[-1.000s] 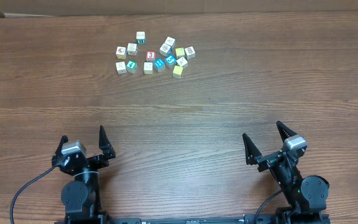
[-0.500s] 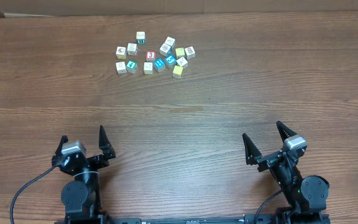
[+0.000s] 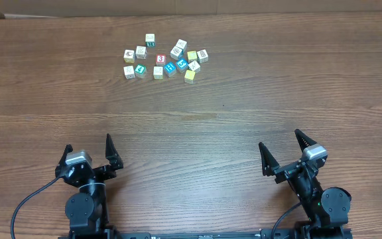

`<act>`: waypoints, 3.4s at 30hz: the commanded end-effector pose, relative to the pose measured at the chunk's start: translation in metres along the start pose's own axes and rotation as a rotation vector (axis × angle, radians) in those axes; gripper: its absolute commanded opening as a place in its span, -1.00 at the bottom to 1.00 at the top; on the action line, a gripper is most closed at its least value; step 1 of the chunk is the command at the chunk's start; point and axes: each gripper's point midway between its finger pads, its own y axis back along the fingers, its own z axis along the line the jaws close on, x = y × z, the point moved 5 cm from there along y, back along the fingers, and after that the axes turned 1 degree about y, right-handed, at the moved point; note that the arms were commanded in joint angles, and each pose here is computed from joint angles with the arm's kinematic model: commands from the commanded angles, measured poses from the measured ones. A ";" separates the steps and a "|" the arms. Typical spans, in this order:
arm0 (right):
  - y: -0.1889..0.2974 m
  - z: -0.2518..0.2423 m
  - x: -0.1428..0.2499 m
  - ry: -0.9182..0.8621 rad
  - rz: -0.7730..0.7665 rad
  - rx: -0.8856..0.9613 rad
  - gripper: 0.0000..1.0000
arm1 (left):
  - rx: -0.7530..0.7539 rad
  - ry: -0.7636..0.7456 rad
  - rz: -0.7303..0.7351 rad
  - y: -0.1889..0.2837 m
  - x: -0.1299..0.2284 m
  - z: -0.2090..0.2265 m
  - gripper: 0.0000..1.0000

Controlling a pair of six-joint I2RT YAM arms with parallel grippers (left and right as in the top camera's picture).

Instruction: Form a circle

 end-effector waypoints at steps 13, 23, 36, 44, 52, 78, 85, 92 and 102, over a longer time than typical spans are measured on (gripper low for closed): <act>0.000 0.001 0.002 -0.002 -0.003 -0.007 1.00 | 0.022 -0.019 -0.003 0.001 0.000 -0.003 0.99; 0.000 0.001 0.002 -0.002 -0.003 -0.007 1.00 | 0.022 -0.019 -0.003 0.001 0.000 -0.003 1.00; 0.000 0.001 0.002 -0.002 -0.003 -0.007 1.00 | 0.022 -0.019 -0.003 0.001 0.000 -0.003 0.99; 0.000 0.001 0.002 -0.002 -0.002 -0.007 1.00 | 0.022 -0.019 -0.003 0.001 0.000 -0.003 0.99; 0.000 0.001 0.002 -0.002 -0.002 -0.007 1.00 | 0.022 -0.019 -0.003 0.001 0.000 -0.003 0.99; 0.000 0.001 0.002 -0.002 -0.003 -0.007 1.00 | 0.022 -0.019 -0.003 0.001 0.000 -0.003 0.99; 0.000 0.001 0.002 -0.002 -0.002 -0.007 1.00 | 0.022 -0.019 -0.003 0.001 0.000 -0.003 0.99; 0.000 0.001 0.000 0.001 -0.010 -0.008 1.00 | 0.022 -0.019 -0.003 0.001 0.000 -0.003 0.99; 0.000 0.011 -0.003 0.008 -0.026 -0.084 1.00 | 0.022 -0.019 -0.003 0.001 0.000 -0.003 0.99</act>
